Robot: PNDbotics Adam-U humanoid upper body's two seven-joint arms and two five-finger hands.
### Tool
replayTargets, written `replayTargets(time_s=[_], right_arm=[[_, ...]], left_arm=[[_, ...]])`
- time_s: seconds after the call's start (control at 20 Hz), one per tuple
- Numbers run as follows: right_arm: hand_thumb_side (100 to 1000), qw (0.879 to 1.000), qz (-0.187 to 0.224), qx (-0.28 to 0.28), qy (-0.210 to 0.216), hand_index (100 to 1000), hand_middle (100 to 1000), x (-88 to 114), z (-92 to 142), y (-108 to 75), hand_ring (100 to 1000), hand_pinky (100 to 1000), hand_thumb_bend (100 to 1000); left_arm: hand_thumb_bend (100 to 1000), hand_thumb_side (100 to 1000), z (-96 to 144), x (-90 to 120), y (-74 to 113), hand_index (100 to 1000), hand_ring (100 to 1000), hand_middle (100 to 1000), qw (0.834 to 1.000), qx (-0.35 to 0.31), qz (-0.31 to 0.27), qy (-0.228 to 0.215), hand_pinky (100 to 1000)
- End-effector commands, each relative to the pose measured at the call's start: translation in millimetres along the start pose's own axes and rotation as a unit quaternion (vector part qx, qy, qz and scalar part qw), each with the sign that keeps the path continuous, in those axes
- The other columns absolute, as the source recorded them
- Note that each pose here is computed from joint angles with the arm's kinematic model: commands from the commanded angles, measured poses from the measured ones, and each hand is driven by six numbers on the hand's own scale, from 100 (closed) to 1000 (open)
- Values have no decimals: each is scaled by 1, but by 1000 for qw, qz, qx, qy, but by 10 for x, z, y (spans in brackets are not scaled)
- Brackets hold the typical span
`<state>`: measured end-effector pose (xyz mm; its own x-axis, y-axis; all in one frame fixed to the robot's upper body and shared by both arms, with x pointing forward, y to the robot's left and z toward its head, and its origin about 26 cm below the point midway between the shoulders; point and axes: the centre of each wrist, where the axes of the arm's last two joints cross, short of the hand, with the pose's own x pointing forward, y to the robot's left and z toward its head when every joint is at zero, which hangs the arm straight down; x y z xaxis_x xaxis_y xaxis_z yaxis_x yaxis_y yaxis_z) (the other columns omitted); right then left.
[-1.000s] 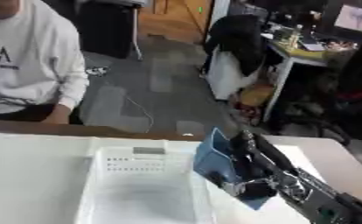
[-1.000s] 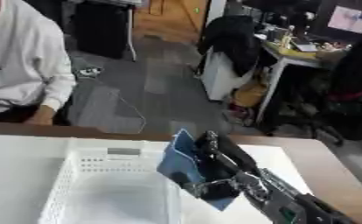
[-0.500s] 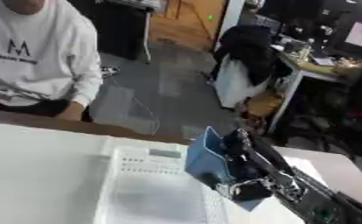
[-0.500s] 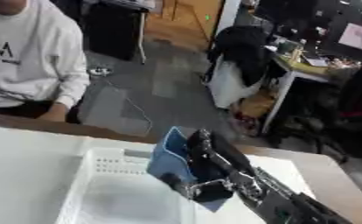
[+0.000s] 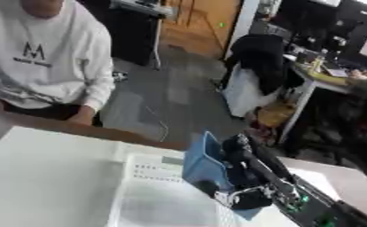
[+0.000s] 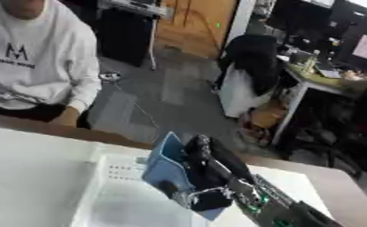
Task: Pick up objects on the table and place them in the box.
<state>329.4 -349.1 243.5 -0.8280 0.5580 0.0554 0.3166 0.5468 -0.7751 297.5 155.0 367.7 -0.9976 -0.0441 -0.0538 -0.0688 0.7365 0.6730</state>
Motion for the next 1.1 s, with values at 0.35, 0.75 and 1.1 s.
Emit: replayTargets(time_s=[0.35,0.75,1.1], right_arm=[[838,996,68,43,-26,1000,420,-51,11,-74,849,1000,302],[853,996,77,44,-14,1000,460,-103,78,-46,896,1000,311],[865,995,85,53,-5,1000,462,-124,115,-28,929,1000,319]], left_arm=[[633,889,-57,51,60,610,378,533,1000,5,-11,-5,474],[632,892,-50,49,68,609,376,532,1000,0,-16,0,473],[631,894,-53,50,68,609,376,532,1000,-3,-19,2,473]])
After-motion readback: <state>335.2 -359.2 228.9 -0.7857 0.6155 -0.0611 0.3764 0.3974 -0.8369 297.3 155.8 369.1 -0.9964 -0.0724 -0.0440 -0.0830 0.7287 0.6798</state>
